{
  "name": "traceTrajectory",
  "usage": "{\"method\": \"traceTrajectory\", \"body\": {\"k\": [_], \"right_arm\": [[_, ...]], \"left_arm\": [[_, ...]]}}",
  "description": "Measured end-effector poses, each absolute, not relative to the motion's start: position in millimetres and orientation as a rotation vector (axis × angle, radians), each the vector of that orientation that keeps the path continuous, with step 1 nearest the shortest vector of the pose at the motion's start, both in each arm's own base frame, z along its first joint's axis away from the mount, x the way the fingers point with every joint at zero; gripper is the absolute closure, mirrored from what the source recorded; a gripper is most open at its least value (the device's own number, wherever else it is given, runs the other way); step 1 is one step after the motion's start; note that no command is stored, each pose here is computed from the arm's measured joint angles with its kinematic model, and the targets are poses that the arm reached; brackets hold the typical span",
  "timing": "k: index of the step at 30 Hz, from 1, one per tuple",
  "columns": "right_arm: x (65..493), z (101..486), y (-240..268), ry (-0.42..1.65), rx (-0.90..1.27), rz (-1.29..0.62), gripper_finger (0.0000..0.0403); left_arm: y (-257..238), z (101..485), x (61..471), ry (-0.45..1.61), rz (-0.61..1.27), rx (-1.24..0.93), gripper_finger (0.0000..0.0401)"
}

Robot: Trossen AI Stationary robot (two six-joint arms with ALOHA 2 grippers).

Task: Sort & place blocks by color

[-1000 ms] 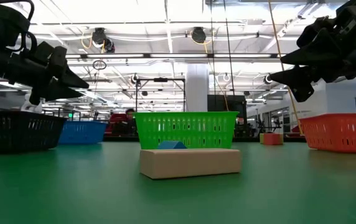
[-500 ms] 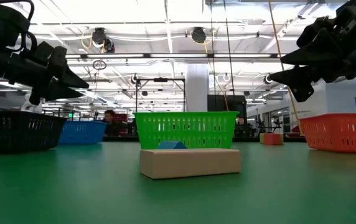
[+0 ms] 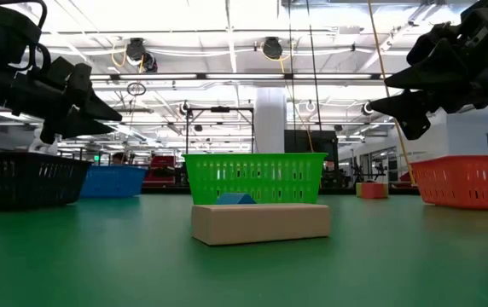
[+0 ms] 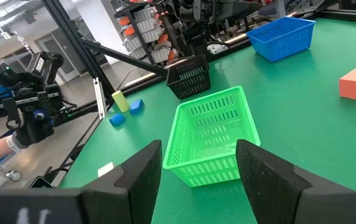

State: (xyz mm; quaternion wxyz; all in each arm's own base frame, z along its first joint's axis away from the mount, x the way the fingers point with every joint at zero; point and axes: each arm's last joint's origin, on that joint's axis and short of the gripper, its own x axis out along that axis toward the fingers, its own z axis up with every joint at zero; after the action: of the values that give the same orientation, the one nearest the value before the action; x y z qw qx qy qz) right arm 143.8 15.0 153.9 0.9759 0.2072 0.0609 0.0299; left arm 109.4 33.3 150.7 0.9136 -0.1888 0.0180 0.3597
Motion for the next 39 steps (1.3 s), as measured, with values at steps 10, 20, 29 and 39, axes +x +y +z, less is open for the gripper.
{"method": "traceTrajectory", "body": {"k": [10,20,29,39], "right_arm": [[144,154,15,0.122,0.418,0.06,0.0206],[144,154,15,0.122,0.418,0.06,0.0206],[144,154,15,0.122,0.418,0.06,0.0206],[144,154,15,0.123,0.418,0.06,0.0206]], "left_arm": [[33,151,109,0.035,0.74,-0.388,0.0176],[33,156,110,-0.015,0.728,-0.379,0.0176],[33,181,110,-0.258,0.679,-0.384,0.0176],[25,196,112,-0.345,0.354,-0.32,0.0176]]}}
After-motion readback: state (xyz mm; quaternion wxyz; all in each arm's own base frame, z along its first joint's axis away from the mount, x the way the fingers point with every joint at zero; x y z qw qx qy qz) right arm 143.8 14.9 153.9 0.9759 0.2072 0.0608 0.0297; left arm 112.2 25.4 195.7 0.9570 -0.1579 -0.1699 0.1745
